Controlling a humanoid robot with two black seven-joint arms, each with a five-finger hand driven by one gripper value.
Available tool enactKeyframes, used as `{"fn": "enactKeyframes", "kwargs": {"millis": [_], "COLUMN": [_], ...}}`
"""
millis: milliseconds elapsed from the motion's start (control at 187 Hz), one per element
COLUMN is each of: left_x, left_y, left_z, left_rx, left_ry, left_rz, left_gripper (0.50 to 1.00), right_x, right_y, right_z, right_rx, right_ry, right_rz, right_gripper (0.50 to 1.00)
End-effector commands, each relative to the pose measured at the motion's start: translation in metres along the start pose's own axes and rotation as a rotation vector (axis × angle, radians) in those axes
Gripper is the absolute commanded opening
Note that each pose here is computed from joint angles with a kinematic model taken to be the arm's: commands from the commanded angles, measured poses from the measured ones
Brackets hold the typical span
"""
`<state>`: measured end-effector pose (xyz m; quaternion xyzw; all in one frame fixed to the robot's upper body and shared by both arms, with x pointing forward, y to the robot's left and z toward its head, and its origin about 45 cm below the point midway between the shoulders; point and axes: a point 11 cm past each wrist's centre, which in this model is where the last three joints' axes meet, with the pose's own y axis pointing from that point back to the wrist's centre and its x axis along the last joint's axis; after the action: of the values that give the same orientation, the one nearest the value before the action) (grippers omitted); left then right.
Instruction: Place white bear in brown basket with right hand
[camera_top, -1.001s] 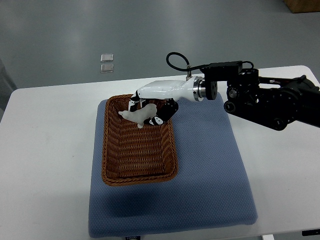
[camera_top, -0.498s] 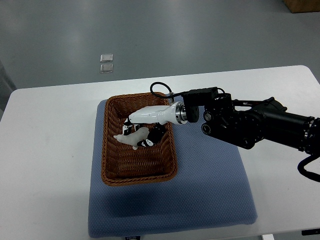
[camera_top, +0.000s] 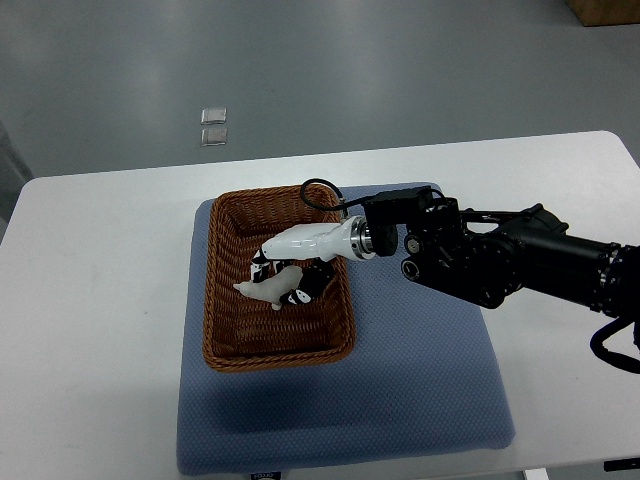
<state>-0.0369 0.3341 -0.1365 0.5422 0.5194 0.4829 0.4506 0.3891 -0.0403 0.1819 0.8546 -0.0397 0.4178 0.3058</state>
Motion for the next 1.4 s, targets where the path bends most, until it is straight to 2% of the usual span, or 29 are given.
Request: {"fn": "enactKeyframes", "kwargs": {"millis": [0, 16, 112, 273, 343, 412, 471, 627, 814, 1012, 1184, 1280, 1392], "left_x": [0.000, 0.000, 0.000, 0.000, 0.000, 0.000, 0.000, 0.000, 0.000, 0.000, 0.000, 0.000, 0.000], "left_y": [0.000, 0.000, 0.000, 0.000, 0.000, 0.000, 0.000, 0.000, 0.000, 0.000, 0.000, 0.000, 0.000], "left_z": [0.000, 0.000, 0.000, 0.000, 0.000, 0.000, 0.000, 0.000, 0.000, 0.000, 0.000, 0.000, 0.000], "left_rx": [0.000, 0.000, 0.000, 0.000, 0.000, 0.000, 0.000, 0.000, 0.000, 0.000, 0.000, 0.000, 0.000], "left_ry": [0.000, 0.001, -0.001, 0.000, -0.001, -0.001, 0.000, 0.001, 0.001, 0.001, 0.002, 0.002, 0.004], "left_rz": [0.002, 0.001, 0.000, 0.002, 0.000, 0.000, 0.001, 0.000, 0.000, 0.000, 0.000, 0.000, -0.001], "left_gripper": [1.000, 1.000, 1.000, 1.000, 1.000, 1.000, 1.000, 1.000, 1.000, 1.000, 1.000, 1.000, 1.000], "right_x": [0.000, 0.000, 0.001, 0.002, 0.002, 0.004, 0.008, 0.017, 0.050, 0.074, 0.079, 0.075, 0.063], "right_y": [0.000, 0.000, 0.001, 0.001, 0.001, 0.003, 0.005, 0.014, 0.031, 0.063, 0.092, 0.111, 0.116], "right_z": [0.000, 0.000, 0.001, 0.000, 0.000, 0.000, 0.000, 0.007, 0.013, 0.037, 0.066, 0.089, 0.103], "right_rx": [0.003, 0.002, 0.001, 0.004, 0.007, 0.009, 0.013, 0.000, 0.025, 0.111, 0.161, 0.151, 0.187], "right_ry": [-0.003, -0.004, -0.005, -0.009, -0.016, -0.021, -0.023, -0.027, -0.155, -0.543, -0.800, -0.926, -1.076], "right_rz": [0.002, 0.002, 0.006, 0.008, 0.007, 0.009, 0.017, 0.041, 0.187, 0.476, 0.727, 0.885, 1.027], "right_gripper": [0.646, 0.672, 0.756, 0.799, 0.858, 0.864, 0.895, 0.897, 0.903, 0.909, 0.909, 0.909, 0.909]}}
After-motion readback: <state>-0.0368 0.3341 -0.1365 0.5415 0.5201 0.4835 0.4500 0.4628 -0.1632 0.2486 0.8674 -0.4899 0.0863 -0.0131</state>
